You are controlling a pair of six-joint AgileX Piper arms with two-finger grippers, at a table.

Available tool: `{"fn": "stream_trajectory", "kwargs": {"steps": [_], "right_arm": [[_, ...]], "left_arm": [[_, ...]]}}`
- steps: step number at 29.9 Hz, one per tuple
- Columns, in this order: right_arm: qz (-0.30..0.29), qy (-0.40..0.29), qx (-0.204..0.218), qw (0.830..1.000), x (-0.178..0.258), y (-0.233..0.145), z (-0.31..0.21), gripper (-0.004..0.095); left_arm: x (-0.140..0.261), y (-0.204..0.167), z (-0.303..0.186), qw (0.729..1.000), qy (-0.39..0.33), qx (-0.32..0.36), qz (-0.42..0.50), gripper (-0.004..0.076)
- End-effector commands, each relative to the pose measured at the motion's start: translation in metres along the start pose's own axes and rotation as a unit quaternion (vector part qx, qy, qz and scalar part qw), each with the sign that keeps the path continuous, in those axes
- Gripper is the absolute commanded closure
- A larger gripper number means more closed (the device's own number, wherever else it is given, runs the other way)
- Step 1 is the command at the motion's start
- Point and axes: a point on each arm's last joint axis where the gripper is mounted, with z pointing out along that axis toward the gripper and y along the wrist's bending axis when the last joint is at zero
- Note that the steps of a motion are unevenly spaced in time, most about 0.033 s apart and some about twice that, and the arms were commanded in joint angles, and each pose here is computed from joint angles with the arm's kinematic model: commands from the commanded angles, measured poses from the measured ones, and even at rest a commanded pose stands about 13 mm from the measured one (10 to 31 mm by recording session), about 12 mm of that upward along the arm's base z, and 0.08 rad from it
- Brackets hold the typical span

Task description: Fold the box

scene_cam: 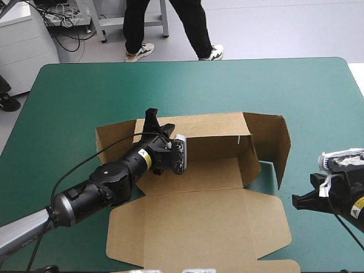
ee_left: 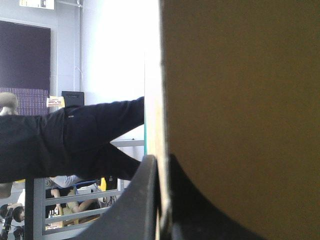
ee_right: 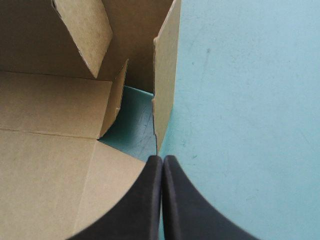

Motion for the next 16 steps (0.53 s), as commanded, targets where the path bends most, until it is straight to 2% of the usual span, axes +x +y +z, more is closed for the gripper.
{"fn": "stream_trajectory", "kwargs": {"steps": [1, 4, 10, 13, 16], "right_arm": [[-0.015, -0.058, 0.020, 0.998, -0.029, -0.003, -0.009, 0.0926], [-0.023, -0.076, 0.038, 0.996, -0.047, -0.005, -0.015, 0.0926], [-0.022, -0.095, 0.041, 0.994, -0.077, -0.004, -0.022, 0.0888], [-0.023, -0.102, 0.045, 0.993, -0.090, -0.004, -0.024, 0.0757], [-0.027, -0.117, 0.056, 0.991, -0.102, -0.005, -0.025, 0.0522]], "left_arm": [[-0.009, 0.008, -0.009, 1.000, -0.026, -0.017, 0.000, 0.0756], [-0.008, 0.008, -0.009, 1.000, -0.024, -0.017, -0.002, 0.0756], [-0.008, 0.008, -0.009, 0.999, -0.023, -0.017, -0.014, 0.0756], [-0.008, 0.008, -0.009, 1.000, -0.021, -0.017, -0.014, 0.0756], [-0.008, 0.008, -0.009, 1.000, -0.021, -0.018, -0.013, 0.0756]]}}
